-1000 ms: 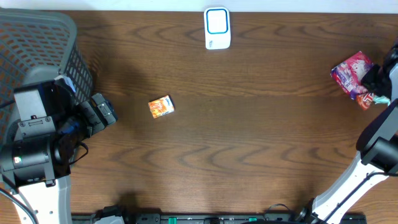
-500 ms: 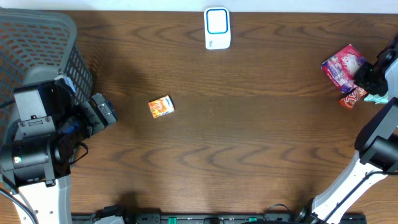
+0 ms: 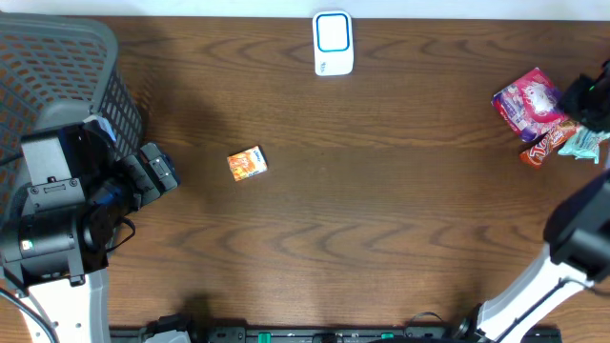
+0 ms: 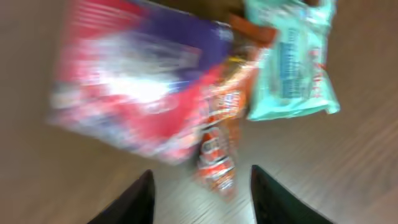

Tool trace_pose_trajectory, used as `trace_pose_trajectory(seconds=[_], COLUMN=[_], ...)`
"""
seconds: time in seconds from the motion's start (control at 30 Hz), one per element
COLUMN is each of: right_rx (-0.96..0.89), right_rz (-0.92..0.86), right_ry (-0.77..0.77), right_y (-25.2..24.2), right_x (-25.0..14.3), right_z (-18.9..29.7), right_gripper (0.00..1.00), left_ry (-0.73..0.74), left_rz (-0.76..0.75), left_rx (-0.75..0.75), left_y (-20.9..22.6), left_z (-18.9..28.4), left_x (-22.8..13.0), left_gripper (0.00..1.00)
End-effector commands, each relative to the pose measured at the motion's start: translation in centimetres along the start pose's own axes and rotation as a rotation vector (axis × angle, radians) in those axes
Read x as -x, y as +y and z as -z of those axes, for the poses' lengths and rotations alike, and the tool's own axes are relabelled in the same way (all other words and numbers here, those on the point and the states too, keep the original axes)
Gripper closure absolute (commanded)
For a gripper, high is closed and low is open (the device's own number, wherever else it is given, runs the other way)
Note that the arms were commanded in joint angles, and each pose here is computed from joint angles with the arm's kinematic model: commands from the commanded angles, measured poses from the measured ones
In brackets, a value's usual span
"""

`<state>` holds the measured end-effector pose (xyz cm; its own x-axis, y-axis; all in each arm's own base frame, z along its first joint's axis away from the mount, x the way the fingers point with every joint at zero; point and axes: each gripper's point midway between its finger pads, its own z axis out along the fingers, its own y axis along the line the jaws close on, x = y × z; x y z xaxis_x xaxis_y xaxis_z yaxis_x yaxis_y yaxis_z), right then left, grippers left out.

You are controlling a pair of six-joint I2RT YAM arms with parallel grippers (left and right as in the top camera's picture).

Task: Scan the item barcode
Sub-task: 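Carry the orange bar right and drop it beside the purple pack, then move the right gripper left over the orange-white pack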

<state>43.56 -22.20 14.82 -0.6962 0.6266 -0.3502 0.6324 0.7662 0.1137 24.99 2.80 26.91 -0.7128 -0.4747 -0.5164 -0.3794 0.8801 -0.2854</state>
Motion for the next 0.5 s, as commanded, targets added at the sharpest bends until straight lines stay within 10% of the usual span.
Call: trace_pose_trajectory(seconds=[0.0,0.2,0.47], right_rx=[0.345,0.623,0.728], right_rz=[0.044,0.162,0.652], right_ry=[-0.032,0.199,0.278], right_y=[7.6,16.6,29.4], right_x=[-0.7,-8.2,-19.3], right_z=[7.4,10.3,7.9], right_gripper=[0.26,0.11,0.15], left_ry=[-0.012,-0.012,-0.012], left_rz=[0.006,0.006,0.006], left_rx=[0.004,0.004,0.004], left_y=[0.1,0.1,0.1], left_z=[0.2,0.2,0.2], left_x=[0.3,0.3,0.3], left_gripper=[0.02,0.02,0.02])
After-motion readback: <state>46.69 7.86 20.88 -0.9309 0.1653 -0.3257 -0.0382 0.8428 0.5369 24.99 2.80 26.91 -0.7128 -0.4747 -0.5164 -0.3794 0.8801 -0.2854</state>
